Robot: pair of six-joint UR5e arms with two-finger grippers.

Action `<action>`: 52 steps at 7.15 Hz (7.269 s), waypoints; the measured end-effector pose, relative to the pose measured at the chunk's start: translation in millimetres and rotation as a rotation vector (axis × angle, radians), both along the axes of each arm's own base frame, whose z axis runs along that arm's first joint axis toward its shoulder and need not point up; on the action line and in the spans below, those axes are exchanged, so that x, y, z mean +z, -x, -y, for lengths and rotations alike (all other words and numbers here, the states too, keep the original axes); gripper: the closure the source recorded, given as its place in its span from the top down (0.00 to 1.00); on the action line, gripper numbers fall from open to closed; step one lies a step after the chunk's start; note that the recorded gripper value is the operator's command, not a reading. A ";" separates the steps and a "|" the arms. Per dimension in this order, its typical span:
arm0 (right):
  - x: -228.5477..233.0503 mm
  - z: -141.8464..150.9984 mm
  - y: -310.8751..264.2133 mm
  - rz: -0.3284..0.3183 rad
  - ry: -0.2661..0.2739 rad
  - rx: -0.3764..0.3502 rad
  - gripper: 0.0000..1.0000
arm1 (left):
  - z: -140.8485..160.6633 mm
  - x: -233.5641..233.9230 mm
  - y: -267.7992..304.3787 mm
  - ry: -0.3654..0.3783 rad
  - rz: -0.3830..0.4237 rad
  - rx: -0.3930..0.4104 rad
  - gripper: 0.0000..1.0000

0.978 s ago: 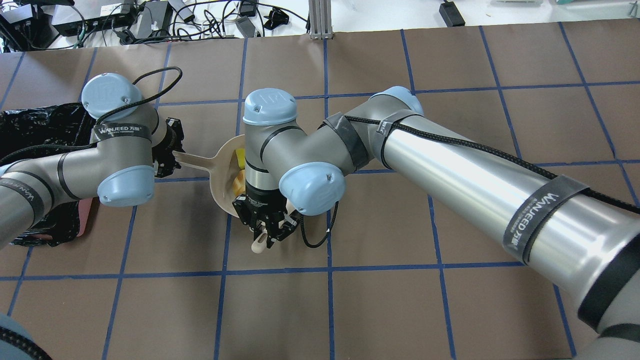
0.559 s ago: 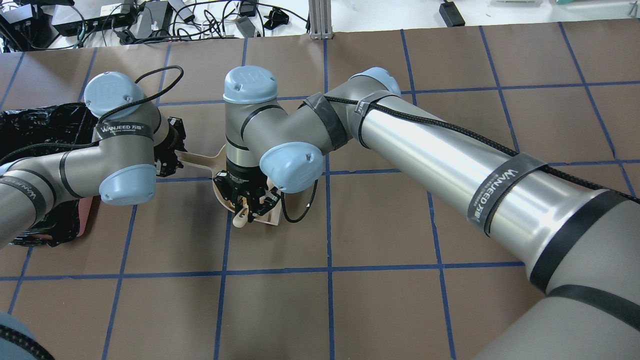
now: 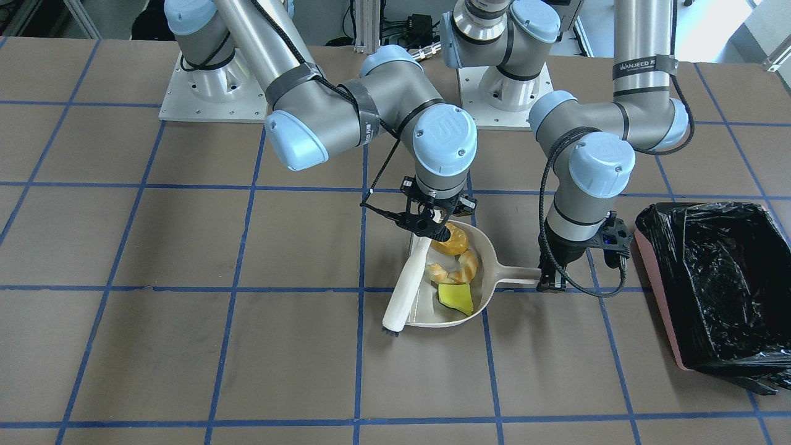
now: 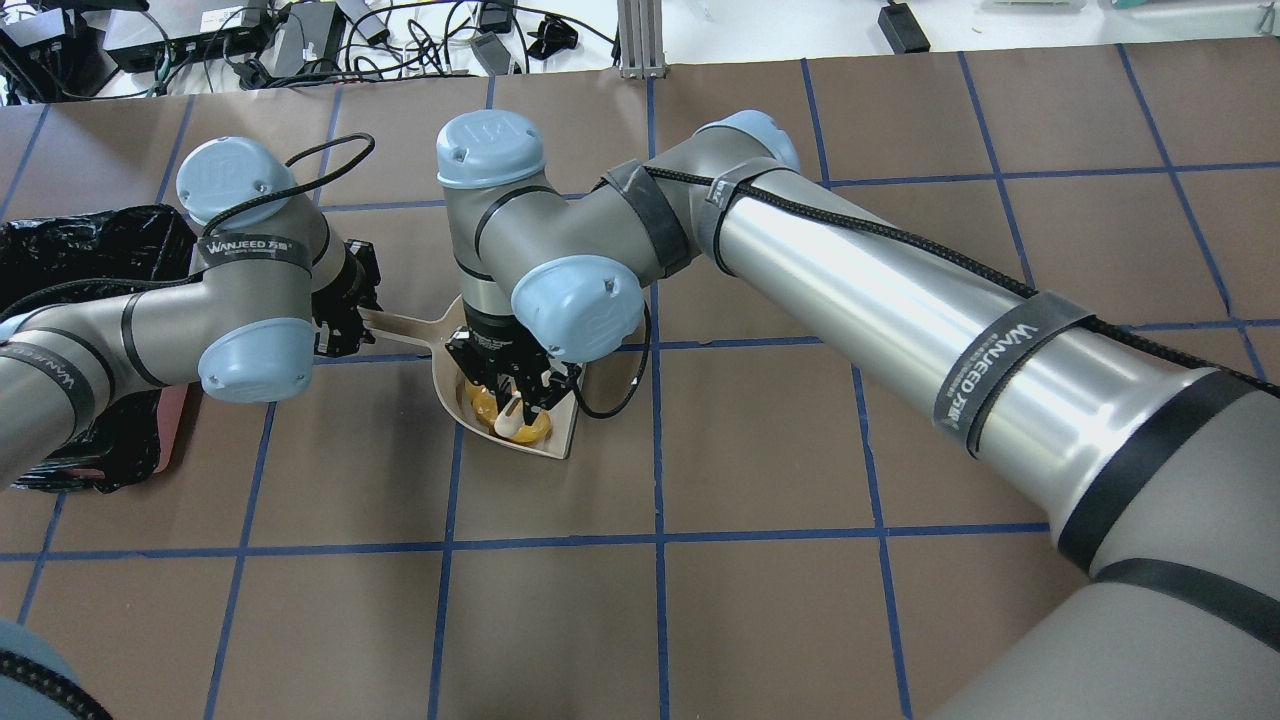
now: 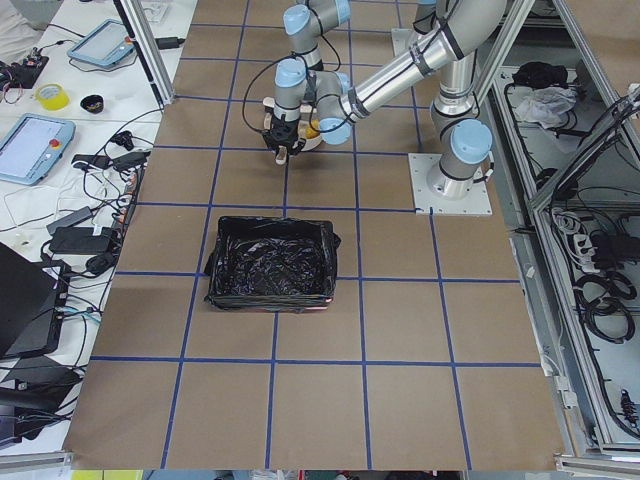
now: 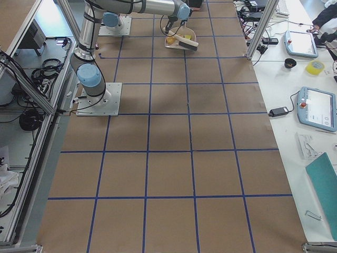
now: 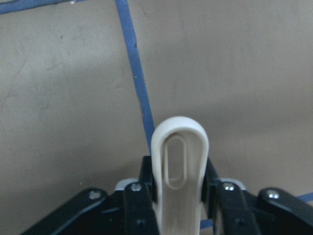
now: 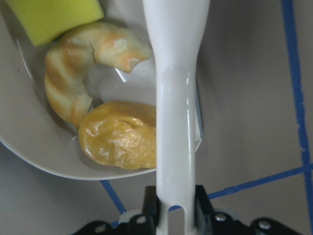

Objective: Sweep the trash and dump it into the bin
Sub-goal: 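Lift the dustpan toward the trash bag with the left gripper while the right withdraws, then tilt the dustpan over the trash bag with the left gripper to dump the trash, then lower the brush onto the table and open the right gripper, then lower the empty dustpan back onto the table with the left gripper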

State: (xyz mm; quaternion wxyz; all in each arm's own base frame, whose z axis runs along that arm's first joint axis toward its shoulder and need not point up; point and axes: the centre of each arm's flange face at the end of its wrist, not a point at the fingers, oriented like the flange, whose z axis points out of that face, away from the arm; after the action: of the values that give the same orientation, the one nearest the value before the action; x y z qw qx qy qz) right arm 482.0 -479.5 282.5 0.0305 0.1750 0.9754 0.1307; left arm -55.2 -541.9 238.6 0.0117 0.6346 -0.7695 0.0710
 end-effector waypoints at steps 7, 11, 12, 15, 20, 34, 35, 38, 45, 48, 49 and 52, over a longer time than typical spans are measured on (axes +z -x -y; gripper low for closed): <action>47.0 131.1 292.5 -0.057 0.047 0.315 0.00 | 70.1 119.7 -48.3 -0.067 -0.134 0.021 0.00; 14.0 134.1 434.0 -0.059 0.007 0.349 0.00 | 76.0 187.1 -215.1 -0.041 -0.175 -0.053 0.00; 9.5 123.9 474.3 -0.050 0.025 0.358 0.00 | 68.7 199.4 -258.4 -0.028 -0.166 -0.076 0.00; -13.5 100.7 546.5 -0.053 0.102 0.407 0.00 | 53.8 208.4 -370.4 0.005 -0.116 -0.193 0.00; -33.6 96.1 589.6 -0.062 0.074 0.420 0.00 | 81.1 172.7 -483.1 0.073 -0.003 -0.359 0.00; -4.6 88.8 585.5 -0.066 0.094 0.395 1.00 | 94.0 205.0 -492.2 0.784 0.174 -0.966 0.00; 29.1 80.5 582.1 -0.075 0.107 0.398 1.00 | 85.7 206.4 -486.6 0.837 0.204 -1.017 0.00; 156.1 57.9 568.9 -0.090 0.117 0.394 1.00 | 59.0 222.9 -468.3 0.958 0.287 -1.121 0.00; 254.9 37.6 331.9 -0.076 0.221 0.361 1.00 | 12.0 231.4 -444.6 1.067 0.492 -1.363 0.00; 239.8 43.4 319.8 -0.067 0.244 0.367 1.00 | 11.5 252.9 -431.7 0.933 0.434 -1.209 0.00; 229.9 43.7 319.5 -0.065 0.239 0.370 1.00 | 20.9 252.5 -420.5 0.823 0.401 -1.070 0.00; 231.7 43.9 318.0 -0.053 0.290 0.376 1.00 | 66.3 231.6 -355.9 0.615 0.321 -0.840 0.00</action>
State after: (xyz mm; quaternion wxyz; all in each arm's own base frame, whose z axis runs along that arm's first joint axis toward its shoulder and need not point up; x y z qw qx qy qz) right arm 164.0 -523.4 514.3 0.0048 -0.0124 0.9998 -0.0122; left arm 300.7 -608.1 470.2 0.1067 0.2212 -0.8927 0.3779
